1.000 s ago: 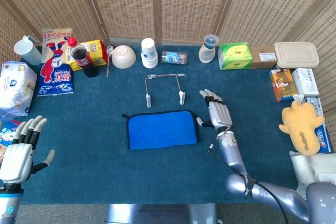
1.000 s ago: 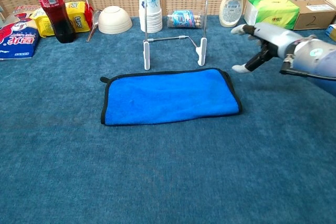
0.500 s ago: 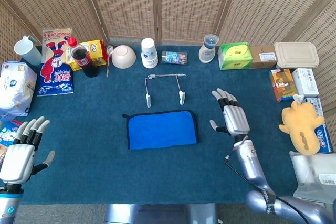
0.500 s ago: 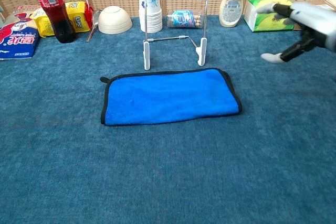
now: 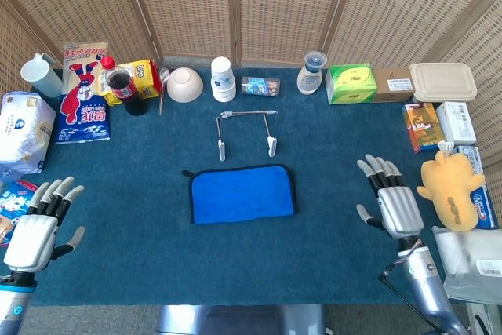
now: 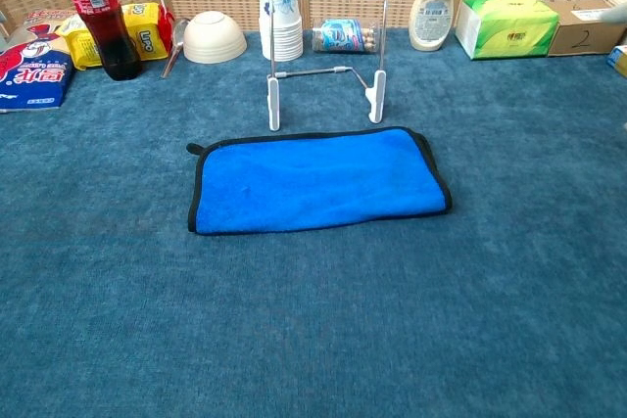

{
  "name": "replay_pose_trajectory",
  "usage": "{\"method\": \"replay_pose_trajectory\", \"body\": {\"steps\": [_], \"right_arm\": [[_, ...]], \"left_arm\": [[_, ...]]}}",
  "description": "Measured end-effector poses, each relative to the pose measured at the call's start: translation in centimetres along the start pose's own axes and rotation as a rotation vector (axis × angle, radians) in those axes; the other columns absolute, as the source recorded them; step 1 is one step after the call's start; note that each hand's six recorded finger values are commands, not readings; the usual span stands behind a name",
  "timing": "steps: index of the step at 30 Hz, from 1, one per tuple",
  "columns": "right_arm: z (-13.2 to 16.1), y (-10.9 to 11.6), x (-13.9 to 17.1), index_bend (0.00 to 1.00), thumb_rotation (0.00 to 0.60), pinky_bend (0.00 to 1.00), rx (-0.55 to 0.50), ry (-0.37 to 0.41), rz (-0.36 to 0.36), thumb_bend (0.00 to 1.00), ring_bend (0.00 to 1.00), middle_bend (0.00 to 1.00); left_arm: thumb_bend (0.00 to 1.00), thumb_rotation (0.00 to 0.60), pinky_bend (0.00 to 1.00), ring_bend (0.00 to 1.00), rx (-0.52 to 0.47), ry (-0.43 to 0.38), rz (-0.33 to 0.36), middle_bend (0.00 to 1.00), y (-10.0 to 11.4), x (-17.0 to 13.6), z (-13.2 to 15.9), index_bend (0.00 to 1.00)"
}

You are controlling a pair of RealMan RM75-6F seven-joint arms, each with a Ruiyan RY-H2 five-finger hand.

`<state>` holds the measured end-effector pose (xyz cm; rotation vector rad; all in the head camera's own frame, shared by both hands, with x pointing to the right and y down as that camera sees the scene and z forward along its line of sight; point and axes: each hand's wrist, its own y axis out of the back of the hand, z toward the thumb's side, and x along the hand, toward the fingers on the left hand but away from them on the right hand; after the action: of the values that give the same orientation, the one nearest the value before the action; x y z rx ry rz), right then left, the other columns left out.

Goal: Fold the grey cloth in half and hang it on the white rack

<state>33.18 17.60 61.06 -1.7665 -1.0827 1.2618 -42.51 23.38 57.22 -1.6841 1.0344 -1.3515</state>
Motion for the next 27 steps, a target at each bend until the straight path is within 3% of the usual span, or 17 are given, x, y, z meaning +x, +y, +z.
{"method": "replay_pose_trajectory", "body": {"steps": [12, 19, 27], "right_arm": [[-3.1, 1.5, 4.8, 0.08, 0.600, 0.00, 0.038, -0.122, -0.035, 0.31, 0.00, 0.06], [-3.7, 1.8, 5.3, 0.08, 0.600, 0.00, 0.027, -0.140, -0.037, 0.31, 0.00, 0.06], [-3.8, 1.8, 5.7, 0.08, 0.600, 0.00, 0.016, -0.144, -0.030, 0.31, 0.00, 0.06]], "left_arm": [[0.00, 0.600, 0.00, 0.00, 0.095, -0.009, 0.009, 0.06, -1.4, 0.9, -1.3, 0.18], [0.00, 0.600, 0.00, 0.00, 0.158, -0.102, 0.023, 0.06, -1.6, 3.6, -0.1, 0.18], [0.00, 0.600, 0.00, 0.00, 0.249, -0.235, -0.005, 0.05, -2.5, 6.2, 2.1, 0.17]]}}
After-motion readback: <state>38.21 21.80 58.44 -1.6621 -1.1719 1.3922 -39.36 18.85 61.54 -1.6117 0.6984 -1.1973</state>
